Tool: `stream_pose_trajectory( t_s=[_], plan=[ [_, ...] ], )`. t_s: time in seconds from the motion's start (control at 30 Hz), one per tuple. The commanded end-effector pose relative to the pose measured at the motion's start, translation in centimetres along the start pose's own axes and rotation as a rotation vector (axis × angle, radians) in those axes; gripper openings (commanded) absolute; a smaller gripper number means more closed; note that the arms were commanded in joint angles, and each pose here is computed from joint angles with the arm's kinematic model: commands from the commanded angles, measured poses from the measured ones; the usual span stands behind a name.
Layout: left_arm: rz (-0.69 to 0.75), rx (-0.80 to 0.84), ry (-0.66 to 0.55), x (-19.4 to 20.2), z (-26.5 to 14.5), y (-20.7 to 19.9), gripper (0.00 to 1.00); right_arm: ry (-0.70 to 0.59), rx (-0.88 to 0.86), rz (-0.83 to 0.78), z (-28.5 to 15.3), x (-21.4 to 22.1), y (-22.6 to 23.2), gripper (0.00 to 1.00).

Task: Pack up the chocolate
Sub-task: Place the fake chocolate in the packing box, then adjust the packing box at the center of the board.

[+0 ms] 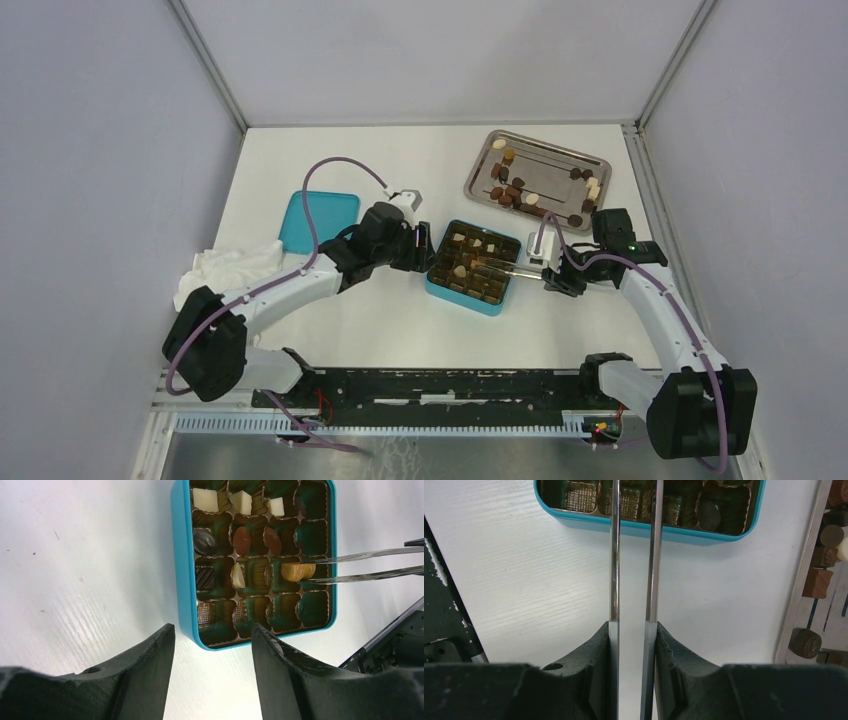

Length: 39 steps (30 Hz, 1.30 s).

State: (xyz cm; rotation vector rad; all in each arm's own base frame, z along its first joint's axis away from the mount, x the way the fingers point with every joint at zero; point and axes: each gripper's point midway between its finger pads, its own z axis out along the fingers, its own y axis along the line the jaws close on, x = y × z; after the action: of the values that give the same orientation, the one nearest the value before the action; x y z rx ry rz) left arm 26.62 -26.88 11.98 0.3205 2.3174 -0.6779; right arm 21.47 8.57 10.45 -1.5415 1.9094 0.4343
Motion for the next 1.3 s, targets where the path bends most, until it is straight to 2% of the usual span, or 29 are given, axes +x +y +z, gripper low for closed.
stream_pose_trajectory(
  t_s=[0.0, 0.3, 0.7, 1.07, 1.27],
  plan=[
    [-0.016, 0.012, -0.086, -1.8, -1.1, -0.7, 0.64, 0.014, 0.041, -0.011, -0.1, 0.1, -0.7, 0.10],
    [-0.014, 0.020, -0.107, -2.3, -1.8, -0.9, 0.64, 0.021, 0.018, -0.005, 0.3, 0.4, 0.0, 0.18],
    [-0.015, 0.029, -0.121, -2.3, -2.4, -1.2, 0.65, 0.025, 0.016, -0.003, 0.4, 0.4, 0.1, 0.37],
    [-0.020, 0.051, -0.158, -3.0, -3.4, -1.8, 0.65, -0.020, -0.010, -0.002, -0.1, -1.0, 0.4, 0.39],
    [-0.026, 0.127, -0.253, -4.5, -5.4, -3.1, 0.66, -0.101, -0.002, 0.032, -0.7, -3.4, -0.3, 0.39]
  ],
)
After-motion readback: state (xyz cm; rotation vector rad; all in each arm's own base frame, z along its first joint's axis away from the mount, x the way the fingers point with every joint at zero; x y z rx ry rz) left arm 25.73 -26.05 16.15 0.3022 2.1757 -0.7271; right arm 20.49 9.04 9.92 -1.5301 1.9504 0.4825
